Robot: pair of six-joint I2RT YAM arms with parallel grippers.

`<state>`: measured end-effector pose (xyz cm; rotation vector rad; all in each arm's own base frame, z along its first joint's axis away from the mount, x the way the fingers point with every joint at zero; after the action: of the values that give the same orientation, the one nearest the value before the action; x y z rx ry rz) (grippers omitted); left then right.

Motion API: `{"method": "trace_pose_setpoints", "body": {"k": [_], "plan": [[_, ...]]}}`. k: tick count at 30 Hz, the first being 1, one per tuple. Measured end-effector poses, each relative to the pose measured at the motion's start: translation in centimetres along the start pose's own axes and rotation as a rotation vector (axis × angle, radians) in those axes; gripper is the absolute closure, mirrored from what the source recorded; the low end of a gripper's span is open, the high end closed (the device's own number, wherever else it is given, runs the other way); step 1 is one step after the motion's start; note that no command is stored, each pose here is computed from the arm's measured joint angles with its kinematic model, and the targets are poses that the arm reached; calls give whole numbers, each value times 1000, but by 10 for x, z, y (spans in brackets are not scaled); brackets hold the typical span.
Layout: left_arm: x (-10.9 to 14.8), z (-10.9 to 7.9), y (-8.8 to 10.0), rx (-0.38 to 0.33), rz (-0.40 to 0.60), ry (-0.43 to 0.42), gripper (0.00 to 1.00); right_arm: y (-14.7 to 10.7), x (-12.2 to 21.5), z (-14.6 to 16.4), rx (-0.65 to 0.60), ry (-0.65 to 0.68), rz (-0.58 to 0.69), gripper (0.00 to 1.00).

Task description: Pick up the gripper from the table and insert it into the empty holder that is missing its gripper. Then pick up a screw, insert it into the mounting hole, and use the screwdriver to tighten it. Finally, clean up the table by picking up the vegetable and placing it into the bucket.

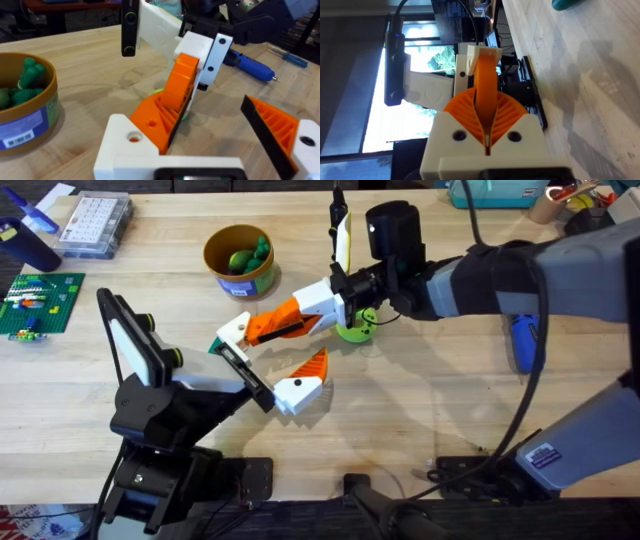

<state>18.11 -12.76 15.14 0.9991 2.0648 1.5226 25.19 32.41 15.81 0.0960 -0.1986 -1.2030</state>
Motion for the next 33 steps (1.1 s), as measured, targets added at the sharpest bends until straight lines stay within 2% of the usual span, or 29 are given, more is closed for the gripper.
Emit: {"method": "trace_pose_setpoints", "body": {"k": [5,15,20,28,33], "plan": [[0,1,-3,10,11,8,10,-1,1,-2,-19,2,5,983],[0,-8,-1,-5,9,-50,10,-3,26,4,-35,68,33,983],[1,-15,-1,-10,15,-97,10,-8,26,6,-64,88,63,983],[1,-17,-1,-13,15,-112,10,-14,23,-6,-139,93,84,983],[1,-16,0,-12,13,-103,10,-17,18,-7,-136,96,101,983]]}}
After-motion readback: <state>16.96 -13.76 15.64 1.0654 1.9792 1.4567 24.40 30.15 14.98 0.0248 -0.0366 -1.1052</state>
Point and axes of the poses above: each hand's point on the last joint's axis, 136 mm out from that joint toward the fingers, its own x axis back along the fingers, its own z axis along the line the jaws close on, y = z × x, the point moved 2 cm from there along x, back along the fingers, and after that the axes turned 9 degrees about x, right-handed, at the moved point
